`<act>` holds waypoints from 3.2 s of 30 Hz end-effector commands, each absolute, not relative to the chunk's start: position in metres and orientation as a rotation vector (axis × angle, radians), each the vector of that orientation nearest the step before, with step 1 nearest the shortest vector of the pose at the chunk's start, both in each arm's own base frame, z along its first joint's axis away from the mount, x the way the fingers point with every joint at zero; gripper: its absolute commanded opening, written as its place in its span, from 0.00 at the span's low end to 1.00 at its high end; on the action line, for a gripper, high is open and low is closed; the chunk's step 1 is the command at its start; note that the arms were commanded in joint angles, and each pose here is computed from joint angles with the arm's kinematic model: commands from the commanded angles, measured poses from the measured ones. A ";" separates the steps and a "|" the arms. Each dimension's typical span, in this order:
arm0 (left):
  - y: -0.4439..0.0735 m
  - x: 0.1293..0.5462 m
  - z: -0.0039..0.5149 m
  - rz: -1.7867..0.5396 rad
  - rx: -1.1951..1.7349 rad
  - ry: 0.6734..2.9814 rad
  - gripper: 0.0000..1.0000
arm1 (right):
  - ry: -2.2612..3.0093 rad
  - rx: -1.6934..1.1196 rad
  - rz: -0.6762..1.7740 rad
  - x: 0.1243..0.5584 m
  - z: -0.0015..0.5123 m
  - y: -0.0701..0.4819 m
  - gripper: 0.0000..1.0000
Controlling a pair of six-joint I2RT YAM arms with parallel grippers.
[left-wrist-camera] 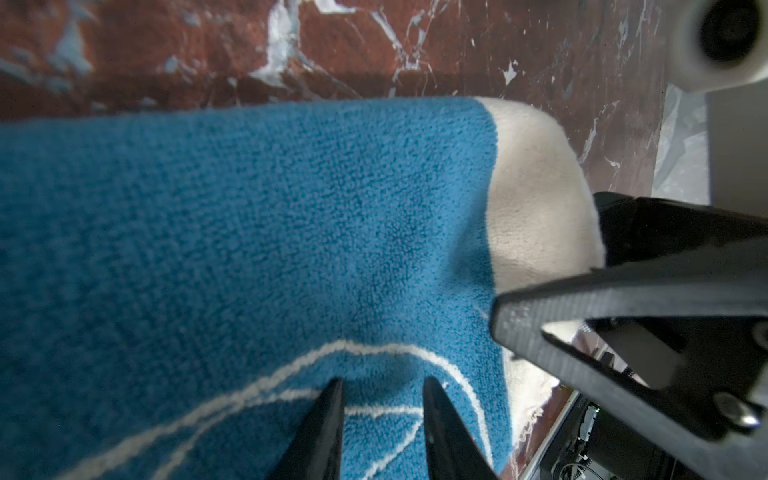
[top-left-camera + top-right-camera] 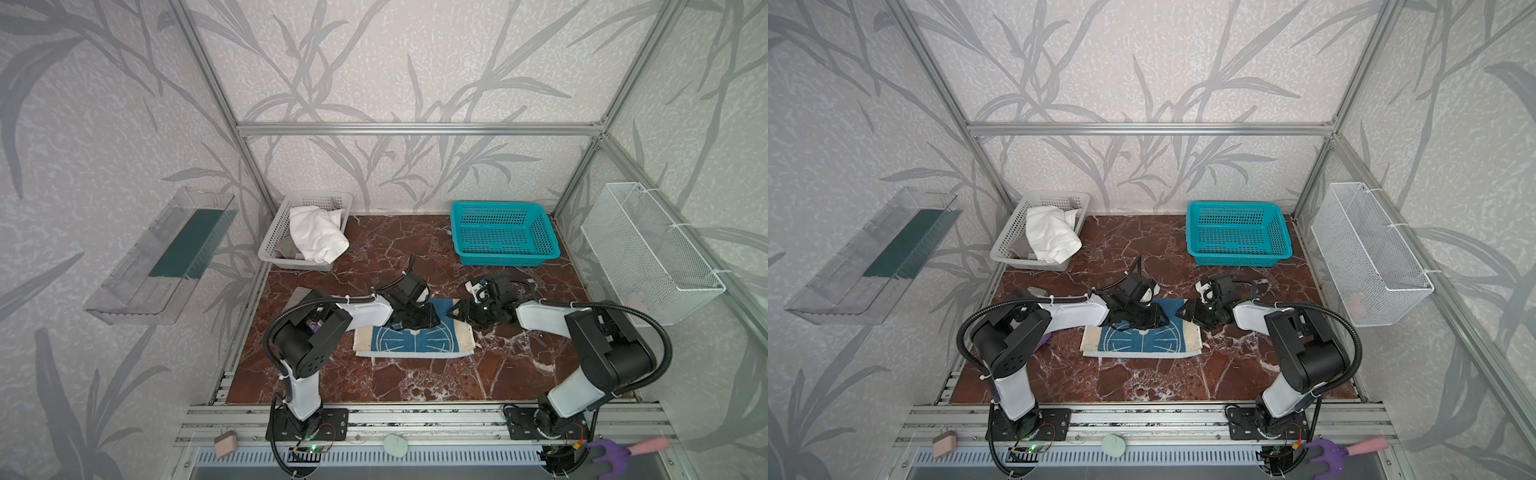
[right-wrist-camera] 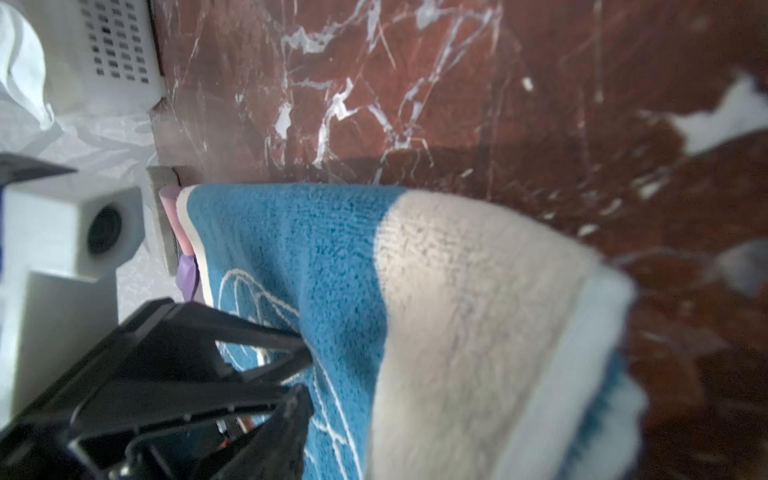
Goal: Fold and stack the towels
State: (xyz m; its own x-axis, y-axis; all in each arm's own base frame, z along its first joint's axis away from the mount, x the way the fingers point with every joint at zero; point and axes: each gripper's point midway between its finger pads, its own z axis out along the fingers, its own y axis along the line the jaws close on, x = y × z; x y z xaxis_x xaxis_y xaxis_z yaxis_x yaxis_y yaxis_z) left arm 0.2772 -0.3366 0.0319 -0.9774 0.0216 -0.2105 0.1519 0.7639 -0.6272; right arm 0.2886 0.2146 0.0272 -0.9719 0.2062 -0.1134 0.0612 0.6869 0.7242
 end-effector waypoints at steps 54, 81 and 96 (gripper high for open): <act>-0.216 0.319 0.012 -0.849 -0.135 2.776 0.35 | 2.769 -0.075 0.377 0.557 0.107 0.135 0.00; -0.135 0.307 0.119 -0.641 -0.200 2.558 0.37 | 2.683 -0.593 0.542 0.449 0.220 0.272 0.00; -0.118 0.313 0.131 -0.601 -0.251 2.513 0.39 | 2.542 -0.591 0.630 0.439 0.284 0.260 0.00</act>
State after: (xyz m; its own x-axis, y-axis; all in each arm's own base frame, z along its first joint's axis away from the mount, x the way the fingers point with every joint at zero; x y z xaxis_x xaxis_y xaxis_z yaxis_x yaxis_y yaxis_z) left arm 0.3062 -0.1196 0.1245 -0.8455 -0.2851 -0.4514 -0.0501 0.8841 -0.4646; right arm 0.4565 0.2570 0.2278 -0.8610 -0.2956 -0.4140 -0.4390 0.8429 0.3110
